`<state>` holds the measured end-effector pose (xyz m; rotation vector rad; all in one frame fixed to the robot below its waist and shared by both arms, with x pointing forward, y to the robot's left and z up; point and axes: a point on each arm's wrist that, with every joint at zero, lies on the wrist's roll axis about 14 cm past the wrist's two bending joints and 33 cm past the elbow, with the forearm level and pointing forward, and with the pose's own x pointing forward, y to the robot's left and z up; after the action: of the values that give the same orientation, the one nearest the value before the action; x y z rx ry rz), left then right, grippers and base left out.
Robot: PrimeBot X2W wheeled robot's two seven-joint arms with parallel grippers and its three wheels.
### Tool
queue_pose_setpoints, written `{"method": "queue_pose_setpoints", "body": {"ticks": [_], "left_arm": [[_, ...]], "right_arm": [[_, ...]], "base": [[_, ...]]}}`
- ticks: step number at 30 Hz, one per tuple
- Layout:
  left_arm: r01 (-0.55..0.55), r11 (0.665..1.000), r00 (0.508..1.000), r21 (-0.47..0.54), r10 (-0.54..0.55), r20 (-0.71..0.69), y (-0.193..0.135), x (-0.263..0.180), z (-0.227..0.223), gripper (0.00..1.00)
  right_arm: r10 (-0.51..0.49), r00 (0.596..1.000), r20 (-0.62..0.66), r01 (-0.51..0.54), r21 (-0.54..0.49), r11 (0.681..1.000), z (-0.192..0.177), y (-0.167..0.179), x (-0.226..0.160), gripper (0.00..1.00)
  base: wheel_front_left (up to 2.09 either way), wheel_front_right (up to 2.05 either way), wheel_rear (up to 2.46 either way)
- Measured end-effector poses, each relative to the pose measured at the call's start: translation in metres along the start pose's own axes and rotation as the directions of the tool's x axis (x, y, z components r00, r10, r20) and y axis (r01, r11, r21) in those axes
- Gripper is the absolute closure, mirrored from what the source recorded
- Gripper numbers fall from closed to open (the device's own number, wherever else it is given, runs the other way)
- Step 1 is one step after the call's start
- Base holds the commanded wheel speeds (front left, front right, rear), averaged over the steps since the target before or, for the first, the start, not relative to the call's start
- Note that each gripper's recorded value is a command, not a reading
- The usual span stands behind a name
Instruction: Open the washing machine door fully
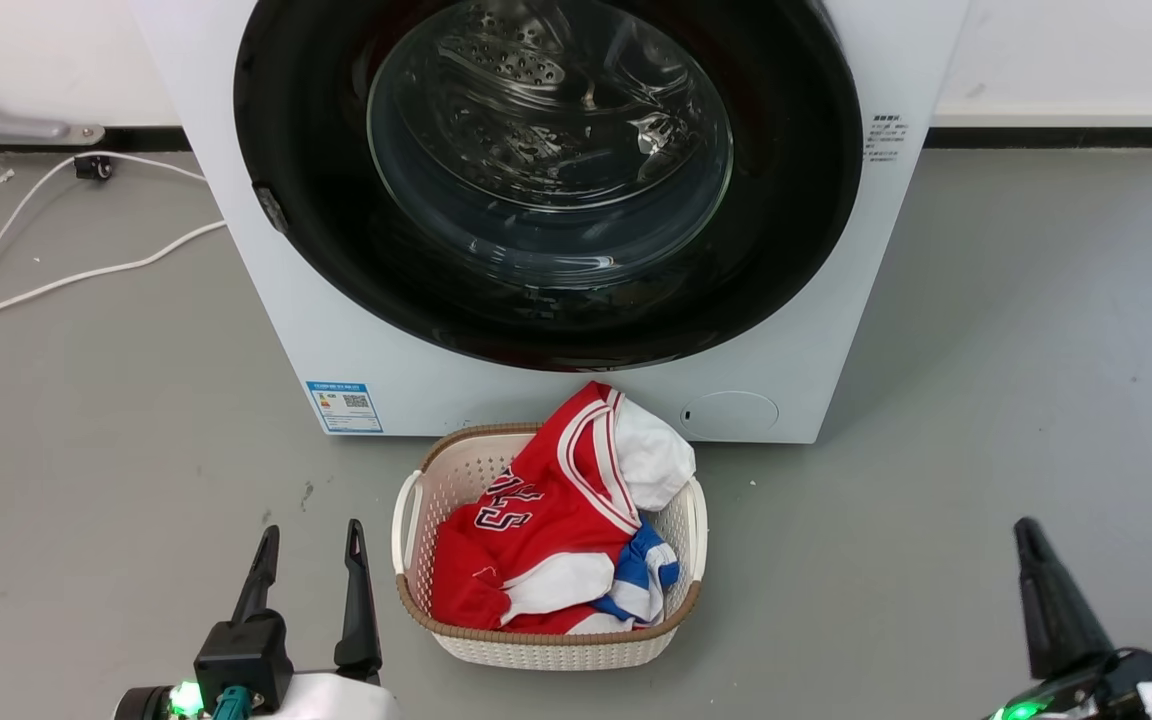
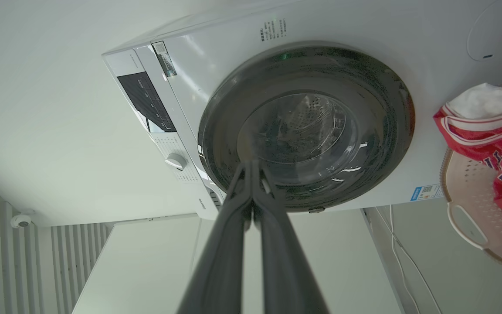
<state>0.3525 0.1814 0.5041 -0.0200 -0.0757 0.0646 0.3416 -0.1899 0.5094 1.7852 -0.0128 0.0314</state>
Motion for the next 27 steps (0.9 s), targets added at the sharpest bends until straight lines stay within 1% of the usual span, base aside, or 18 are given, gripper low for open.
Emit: {"method": "queue_pose_setpoints", "body": {"ticks": [6,12,19,25,27], "left_arm": [[0.001,1.000,1.000,0.006,-0.001,-0.010,-0.001,0.005,-0.004,0.00],[0.009,1.000,1.000,0.014,-0.009,-0.010,-0.003,0.021,-0.006,0.00],[0.022,1.000,1.000,0.021,-0.022,-0.008,-0.007,0.049,-0.011,0.00],[0.033,0.999,0.999,0.023,-0.033,-0.022,-0.011,0.074,-0.024,0.00],[0.033,0.999,0.999,0.025,-0.032,-0.032,-0.011,0.082,-0.031,0.00]], "right_arm": [[0.043,0.996,0.078,-0.042,-0.013,0.999,0.028,0.013,0.021,1.00],[0.100,0.987,0.126,-0.095,-0.041,0.995,0.061,0.034,0.061,1.00],[0.152,0.981,0.119,-0.141,-0.093,0.986,0.090,0.058,0.128,1.00],[0.160,0.985,0.059,-0.150,-0.147,0.978,0.096,0.068,0.194,1.00],[0.144,0.989,0.031,-0.136,-0.173,0.975,0.094,0.065,0.215,1.00]], "base": [[0.00,0.00,0.00],[0.00,0.00,0.00],[0.00,0.00,0.00],[0.00,0.00,0.00],[0.00,0.00,0.00]]}}
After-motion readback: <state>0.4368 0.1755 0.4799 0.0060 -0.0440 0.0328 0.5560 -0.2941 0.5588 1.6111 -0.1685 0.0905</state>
